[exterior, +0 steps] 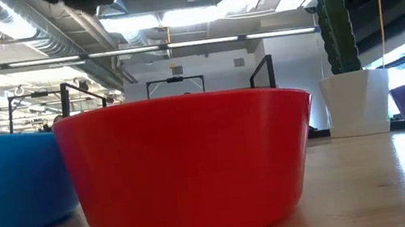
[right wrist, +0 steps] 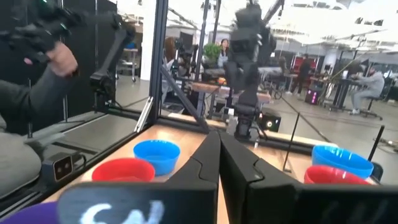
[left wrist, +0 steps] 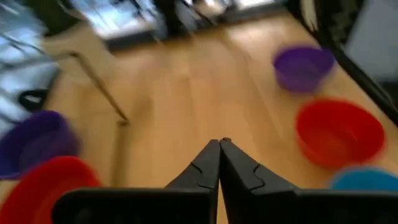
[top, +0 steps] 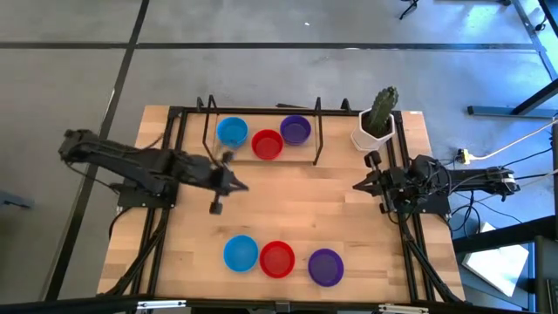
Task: Pick & Place Mini bowls
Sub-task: Stack the blue bowl on top of the blue bowls on the shelf
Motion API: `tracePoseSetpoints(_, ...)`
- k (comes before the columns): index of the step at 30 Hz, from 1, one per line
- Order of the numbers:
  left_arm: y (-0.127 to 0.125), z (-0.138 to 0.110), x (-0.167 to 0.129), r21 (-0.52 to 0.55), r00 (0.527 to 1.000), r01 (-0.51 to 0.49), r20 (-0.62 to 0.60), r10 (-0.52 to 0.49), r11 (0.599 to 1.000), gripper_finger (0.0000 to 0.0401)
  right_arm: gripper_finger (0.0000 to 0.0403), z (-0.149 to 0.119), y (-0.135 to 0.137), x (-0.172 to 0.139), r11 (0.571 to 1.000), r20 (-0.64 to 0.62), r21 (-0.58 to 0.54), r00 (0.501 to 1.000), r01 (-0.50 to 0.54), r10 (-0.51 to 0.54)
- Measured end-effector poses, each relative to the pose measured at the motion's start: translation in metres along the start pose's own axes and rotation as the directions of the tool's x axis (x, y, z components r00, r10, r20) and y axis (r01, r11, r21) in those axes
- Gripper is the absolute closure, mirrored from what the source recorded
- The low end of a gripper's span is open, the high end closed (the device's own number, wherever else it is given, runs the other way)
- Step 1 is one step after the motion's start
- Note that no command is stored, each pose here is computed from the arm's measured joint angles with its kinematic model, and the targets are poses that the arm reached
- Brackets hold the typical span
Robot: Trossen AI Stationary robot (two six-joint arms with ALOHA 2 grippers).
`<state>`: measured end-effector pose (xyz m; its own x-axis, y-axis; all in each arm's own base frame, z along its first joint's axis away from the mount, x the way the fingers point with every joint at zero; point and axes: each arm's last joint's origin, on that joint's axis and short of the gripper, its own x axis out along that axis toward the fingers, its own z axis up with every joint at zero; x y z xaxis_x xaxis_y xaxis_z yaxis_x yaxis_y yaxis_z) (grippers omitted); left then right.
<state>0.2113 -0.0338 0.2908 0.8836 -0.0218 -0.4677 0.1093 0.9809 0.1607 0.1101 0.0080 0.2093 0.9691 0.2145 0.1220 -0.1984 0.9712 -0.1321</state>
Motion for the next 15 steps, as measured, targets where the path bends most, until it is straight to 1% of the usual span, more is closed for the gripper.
tracePoseSetpoints(2, -0.009, 0.014, 0.009, 0.031, 0.993, 0.050, -0.104, -0.046, 0.998, 0.0397, 0.0396, -0.001, 0.000, 0.000, 1.000, -0.013, 0.002, 1.000, -0.001, 0.001)
tracePoseSetpoints(4, -0.019, 0.023, 0.016, 0.025, 0.977, 0.087, -0.197, -0.080, 0.996, 0.0398, 0.0396, -0.002, 0.000, 0.000, 1.000, -0.019, 0.004, 1.000, -0.002, 0.002)
tracePoseSetpoints(6, -0.029, 0.026, 0.024, 0.010, 0.951, 0.116, -0.288, -0.108, 0.993, 0.0397, 0.0396, -0.002, 0.000, 0.000, 1.000, -0.023, 0.005, 1.000, -0.002, 0.002)
tracePoseSetpoints(10, -0.053, 0.016, 0.043, -0.015, 0.867, 0.197, -0.463, -0.181, 0.980, 0.0397, 0.0396, -0.003, 0.000, 0.000, 1.000, -0.028, 0.009, 1.000, -0.003, 0.003)
tracePoseSetpoints(12, -0.063, 0.008, 0.052, -0.039, 0.824, 0.228, -0.524, -0.214, 0.973, 0.0397, 0.0396, -0.003, 0.000, 0.000, 1.000, -0.034, 0.012, 0.999, -0.004, 0.004)
tracePoseSetpoints(15, -0.077, -0.003, 0.066, -0.078, 0.774, 0.233, -0.589, -0.233, 0.969, 0.0397, 0.0396, -0.004, 0.000, 0.000, 0.999, -0.040, 0.034, 0.999, -0.003, 0.005)
